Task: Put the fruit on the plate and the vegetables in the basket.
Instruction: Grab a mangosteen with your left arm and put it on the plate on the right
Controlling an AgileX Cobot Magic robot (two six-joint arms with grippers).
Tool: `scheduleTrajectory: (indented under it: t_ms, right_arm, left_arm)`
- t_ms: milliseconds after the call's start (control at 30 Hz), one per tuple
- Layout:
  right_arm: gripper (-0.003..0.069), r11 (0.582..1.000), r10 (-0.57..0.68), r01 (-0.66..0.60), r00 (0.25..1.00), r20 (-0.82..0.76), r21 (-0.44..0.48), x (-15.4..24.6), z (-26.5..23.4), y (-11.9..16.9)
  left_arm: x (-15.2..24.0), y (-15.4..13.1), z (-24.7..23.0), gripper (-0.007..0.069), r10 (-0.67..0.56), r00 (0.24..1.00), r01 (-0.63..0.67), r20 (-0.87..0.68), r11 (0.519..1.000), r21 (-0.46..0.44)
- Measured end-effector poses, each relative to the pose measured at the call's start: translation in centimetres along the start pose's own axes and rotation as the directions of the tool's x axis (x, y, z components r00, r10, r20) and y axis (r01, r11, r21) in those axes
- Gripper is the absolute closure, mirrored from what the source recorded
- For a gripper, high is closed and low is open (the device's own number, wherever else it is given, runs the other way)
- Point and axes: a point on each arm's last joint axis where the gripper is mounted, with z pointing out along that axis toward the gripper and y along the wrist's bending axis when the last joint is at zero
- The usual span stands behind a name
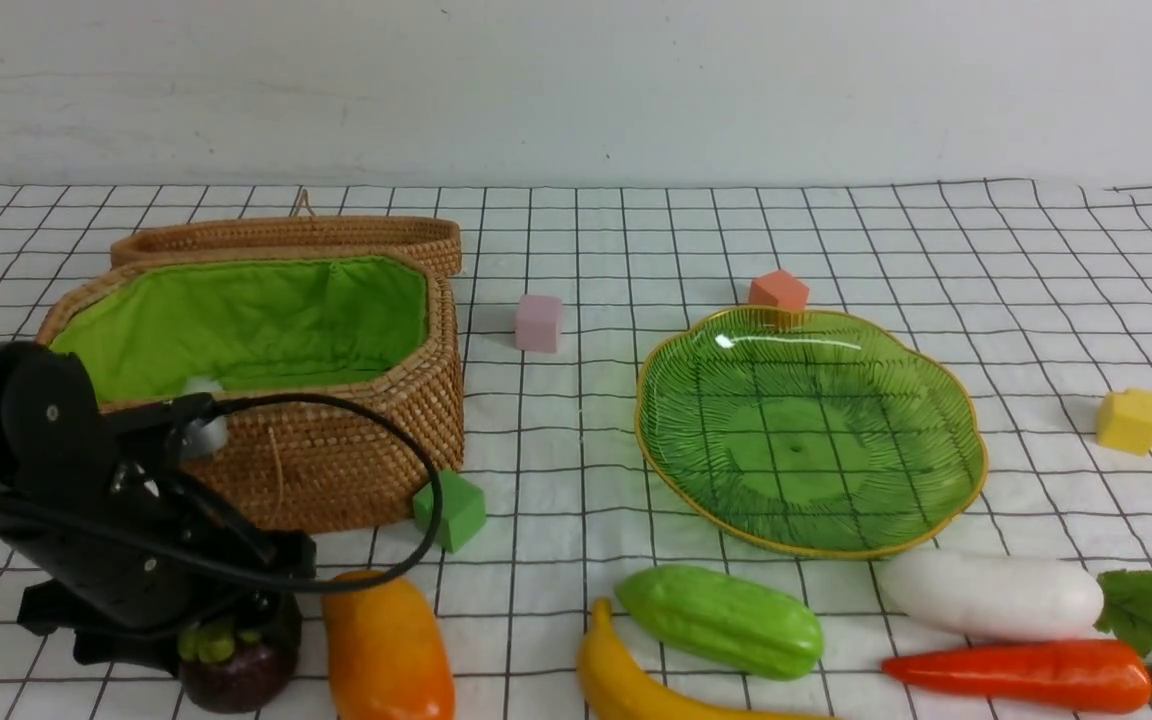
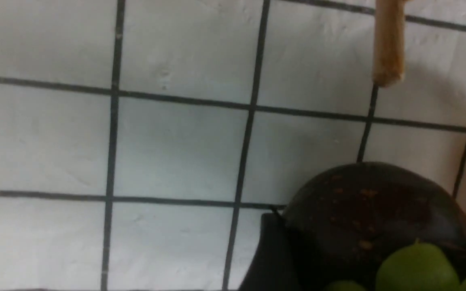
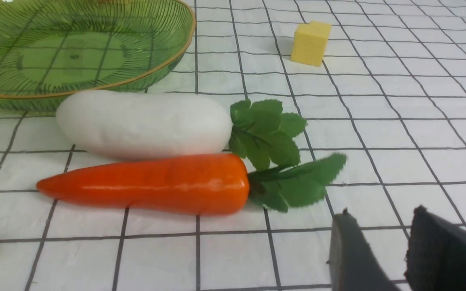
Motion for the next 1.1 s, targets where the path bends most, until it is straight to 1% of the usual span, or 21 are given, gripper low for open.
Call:
scheduleTrajectory:
  t_ms: [67,167,267,300,333,367,433,533,567,600,633,667,700,733,767,800,833,967,1033,1100]
  right_arm:
    - [0.0421,1.000,0.000,0.000,1.000,0.000,0.000,0.0,0.0,0.0]
    - [0.0421,1.000,0.000,0.000,1.000,0.000,0.000,0.0,0.0,0.0]
    - [0.0421,1.000,0.000,0.000,1.000,0.000,0.000,0.0,0.0,0.0]
    - [0.0421,1.000,-0.001,0.001,1.000,0.000,0.000,0.0,0.0,0.0]
    - [0.0421,1.000,-0.001,0.001,1.000,0.000,0.000,0.0,0.0,0.0]
    - [0.0421,1.000,0.000,0.000,1.000,0.000,0.000,0.0,0.0,0.0]
    - [0.0421,1.000,0.000,0.000,1.000,0.000,0.000,0.0,0.0,0.0]
    - [0.0421,1.000,0.000,0.000,1.000,0.001,0.000,0.0,0.0,0.0]
    - [0.0421,1.000,0.000,0.000,1.000,0.001,0.000,0.0,0.0,0.0]
    - [0.0421,1.000,0.000,0.000,1.000,0.001,0.000,0.0,0.0,0.0]
    - [0.0421,1.000,0.000,0.000,1.000,0.001,0.000,0.0,0.0,0.0]
    - [0.0421,1.000,0.000,0.000,1.000,0.001,0.000,0.0,0.0,0.0]
    - [0.0421,1.000,0.000,0.000,1.000,0.001,0.000,0.0,0.0,0.0]
    - [0.0421,1.000,0.000,0.000,1.000,0.001,0.000,0.0,0.0,0.0]
    - [0.0421,1.000,0.000,0.000,1.000,0.001,0.000,0.0,0.0,0.0]
    - [0.0421,1.000,0.000,0.000,1.000,0.001,0.000,0.0,0.0,0.0]
    - [0.0421,1.000,0.000,0.000,1.000,0.001,0.000,0.0,0.0,0.0]
    - [0.0421,1.000,0.000,0.000,1.000,0.001,0.000,0.0,0.0,0.0]
    - [0.0421,1.000,0.000,0.000,1.000,0.001,0.000,0.0,0.0,0.0]
    - [0.0421,1.000,0.000,0.000,1.000,0.001,0.000,0.0,0.0,0.0]
  left_arm:
    - [-0.4,-0.3,-0.5,0.0078,0.001,1.000,-0.001,-0.005,1.000,0.003]
    - [-2.1,-1.4,-3.4,0.0078,0.002,1.000,-0.002,0.008,1.000,0.027]
    - [-3.8,-3.3,-6.7,0.0078,0.010,0.999,-0.014,0.047,0.995,0.094]
    - [-4.2,-4.4,-7.8,0.0078,0.035,0.997,-0.044,0.066,0.991,0.129]
    - [-4.3,-4.5,-8.1,0.0078,0.039,0.996,-0.049,0.075,0.990,0.132]
    - [-4.8,-7.0,-9.8,0.0078,0.104,0.986,-0.129,0.132,0.973,0.193]
    - [-4.8,-9.9,-10.9,0.0078,0.183,0.964,-0.227,0.193,0.944,0.241]
    - [-5.5,-14.7,-11.6,0.0078,0.250,0.926,-0.334,0.284,0.893,0.303]
    - [-5.9,-17.0,-10.7,0.0078,0.274,0.916,-0.364,0.292,0.874,0.323]
    - [-6.1,-17.5,-10.8,0.0078,0.275,0.912,-0.371,0.303,0.869,0.328]
    - [-6.4,-19.5,-9.7,0.0078,0.300,0.905,-0.396,0.302,0.853,0.340]
    - [-6.8,-21.0,-8.4,0.0078,0.316,0.901,-0.409,0.296,0.845,0.344]
    - [-7.4,-22.7,-6.4,0.0078,0.334,0.899,-0.421,0.282,0.838,0.347]
    - [-7.4,-22.9,-6.1,0.0078,0.337,0.899,-0.422,0.280,0.837,0.347]
    - [-7.9,-24.7,-3.5,0.0078,0.357,0.897,-0.432,0.260,0.832,0.348]
    - [-7.9,-25.0,-2.6,0.0078,0.363,0.898,-0.432,0.247,0.833,0.346]
    - [-8.3,-26.3,-0.7,0.0078,0.371,0.897,-0.437,0.242,0.829,0.349]
    - [-9.4,-27.8,4.3,0.0078,0.363,0.908,-0.415,0.207,0.842,0.344]
    - [-9.8,-28.1,5.9,0.0078,0.366,0.909,-0.414,0.202,0.850,0.326]
    - [-10.1,-28.2,6.6,0.0078,0.377,0.904,-0.424,0.204,0.852,0.307]
